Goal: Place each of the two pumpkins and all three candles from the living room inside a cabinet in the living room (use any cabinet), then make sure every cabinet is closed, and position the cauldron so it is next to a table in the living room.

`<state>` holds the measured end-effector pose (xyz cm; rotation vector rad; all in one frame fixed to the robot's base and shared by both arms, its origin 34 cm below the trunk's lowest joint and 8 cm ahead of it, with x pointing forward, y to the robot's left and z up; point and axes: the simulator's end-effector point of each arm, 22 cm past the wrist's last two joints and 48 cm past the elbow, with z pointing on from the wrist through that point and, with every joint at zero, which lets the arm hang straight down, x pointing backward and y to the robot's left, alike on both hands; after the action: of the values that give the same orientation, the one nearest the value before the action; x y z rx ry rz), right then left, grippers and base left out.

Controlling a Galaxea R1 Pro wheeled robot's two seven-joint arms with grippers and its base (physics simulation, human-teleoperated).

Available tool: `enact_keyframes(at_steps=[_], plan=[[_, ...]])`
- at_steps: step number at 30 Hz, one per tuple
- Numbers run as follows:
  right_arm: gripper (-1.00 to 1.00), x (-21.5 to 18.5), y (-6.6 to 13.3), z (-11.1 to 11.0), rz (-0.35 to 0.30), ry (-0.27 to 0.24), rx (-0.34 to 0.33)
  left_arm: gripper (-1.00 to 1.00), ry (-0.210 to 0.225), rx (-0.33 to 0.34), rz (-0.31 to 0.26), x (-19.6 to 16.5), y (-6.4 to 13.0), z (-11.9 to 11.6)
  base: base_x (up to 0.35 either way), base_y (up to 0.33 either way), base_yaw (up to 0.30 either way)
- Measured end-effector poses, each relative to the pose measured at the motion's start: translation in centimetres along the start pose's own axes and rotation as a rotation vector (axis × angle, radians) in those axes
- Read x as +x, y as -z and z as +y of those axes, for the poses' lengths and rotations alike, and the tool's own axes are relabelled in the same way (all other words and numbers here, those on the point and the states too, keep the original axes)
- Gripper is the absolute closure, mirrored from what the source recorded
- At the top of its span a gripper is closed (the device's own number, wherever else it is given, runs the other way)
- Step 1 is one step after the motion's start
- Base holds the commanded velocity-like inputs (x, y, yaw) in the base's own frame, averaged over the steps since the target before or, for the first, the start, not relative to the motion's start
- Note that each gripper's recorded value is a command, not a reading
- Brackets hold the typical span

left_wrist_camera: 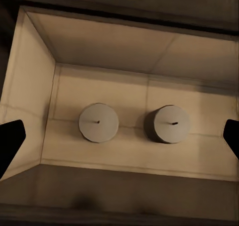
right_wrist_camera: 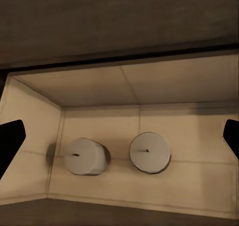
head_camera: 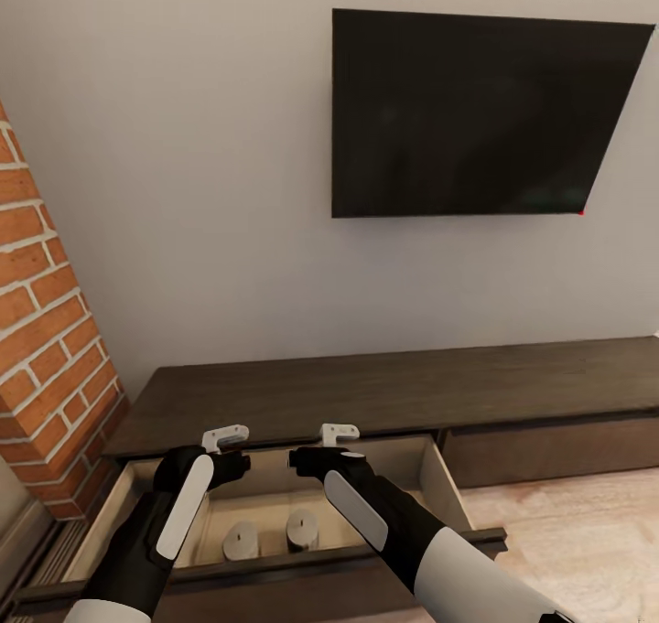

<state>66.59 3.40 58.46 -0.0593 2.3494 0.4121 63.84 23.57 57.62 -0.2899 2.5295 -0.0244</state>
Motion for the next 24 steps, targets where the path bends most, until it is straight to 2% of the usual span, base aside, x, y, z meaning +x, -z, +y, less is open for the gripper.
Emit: enact_keyframes(at_steps=[10,24], plan=[[-1.0,-2.0,1.4,0.6,-0.007,0.002,-0.001,-1.0,0.001,0.001,-0.007,-1.8,1.8,-0.3,-0.096,0.0,-0.228],[-1.0,-4.4,3.0,1.4,-0.008,0.002,-0.002,-1.0,0.002,0.002,-0.009,-3.9,4.0,-0.6,-0.005,0.0,-0.014]])
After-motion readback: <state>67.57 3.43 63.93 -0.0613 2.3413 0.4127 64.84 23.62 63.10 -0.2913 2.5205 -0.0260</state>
